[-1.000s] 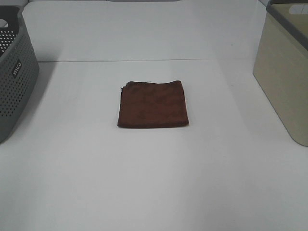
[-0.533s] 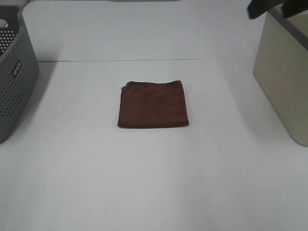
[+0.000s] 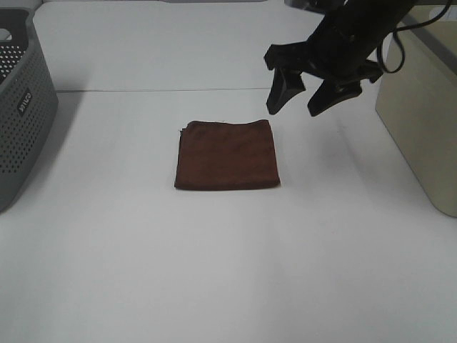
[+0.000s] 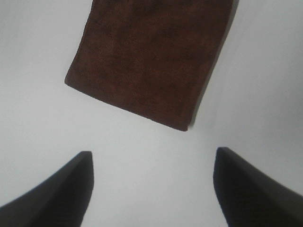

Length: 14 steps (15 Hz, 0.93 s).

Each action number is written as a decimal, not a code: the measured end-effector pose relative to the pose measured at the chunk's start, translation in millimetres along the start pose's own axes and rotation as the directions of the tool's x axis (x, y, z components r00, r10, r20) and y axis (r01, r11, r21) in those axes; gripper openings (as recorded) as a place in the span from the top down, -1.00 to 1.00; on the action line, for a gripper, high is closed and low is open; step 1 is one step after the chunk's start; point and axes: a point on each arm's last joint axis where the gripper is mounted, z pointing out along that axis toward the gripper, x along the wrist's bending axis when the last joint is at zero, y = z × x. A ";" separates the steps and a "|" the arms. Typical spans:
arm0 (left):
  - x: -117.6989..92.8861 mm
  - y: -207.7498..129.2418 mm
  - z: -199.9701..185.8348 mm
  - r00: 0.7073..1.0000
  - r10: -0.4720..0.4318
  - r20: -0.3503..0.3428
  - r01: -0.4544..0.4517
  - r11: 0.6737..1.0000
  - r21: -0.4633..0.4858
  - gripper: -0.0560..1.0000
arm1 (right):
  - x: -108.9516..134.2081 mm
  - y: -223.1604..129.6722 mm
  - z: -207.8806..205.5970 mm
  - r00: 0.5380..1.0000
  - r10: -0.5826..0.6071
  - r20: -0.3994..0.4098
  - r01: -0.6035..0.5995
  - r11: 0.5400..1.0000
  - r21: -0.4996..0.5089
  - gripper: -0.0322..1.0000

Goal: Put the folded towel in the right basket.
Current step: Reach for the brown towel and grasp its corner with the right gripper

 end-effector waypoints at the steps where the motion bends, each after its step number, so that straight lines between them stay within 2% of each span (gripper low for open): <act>1: 0.0 0.0 0.0 1.000 0.000 0.000 0.000 1.000 0.000 -0.77 | -1.7 1.0 9.3 1.000 0.008 -0.006 -0.008 1.000 0.015 -0.37; 6: 0.0 0.0 0.0 1.000 0.000 0.000 0.000 1.000 0.000 -0.77 | -20.2 17.1 78.9 1.000 0.028 -0.015 -0.026 0.996 0.087 -0.50; 8: 0.0 0.0 0.0 1.000 0.000 0.000 0.000 1.000 0.000 -0.77 | -35.6 25.5 97.8 0.996 0.081 -0.048 -0.077 0.993 0.090 -0.51; 9: 0.0 0.0 0.0 1.000 0.000 0.000 0.000 1.000 0.000 -0.77 | -55.3 28.8 112.5 0.984 0.143 -0.104 -0.133 0.987 0.093 -0.52; 11: 0.0 0.0 0.0 1.000 0.000 0.000 0.000 1.000 0.000 -0.77 | -66.6 25.7 125.5 0.975 0.180 -0.133 -0.166 0.980 0.111 -0.56; 14: 0.0 0.0 0.0 1.000 0.000 0.000 0.000 1.000 0.000 -0.77 | -69.6 25.4 133.9 0.975 0.180 -0.130 -0.169 0.981 0.092 -0.58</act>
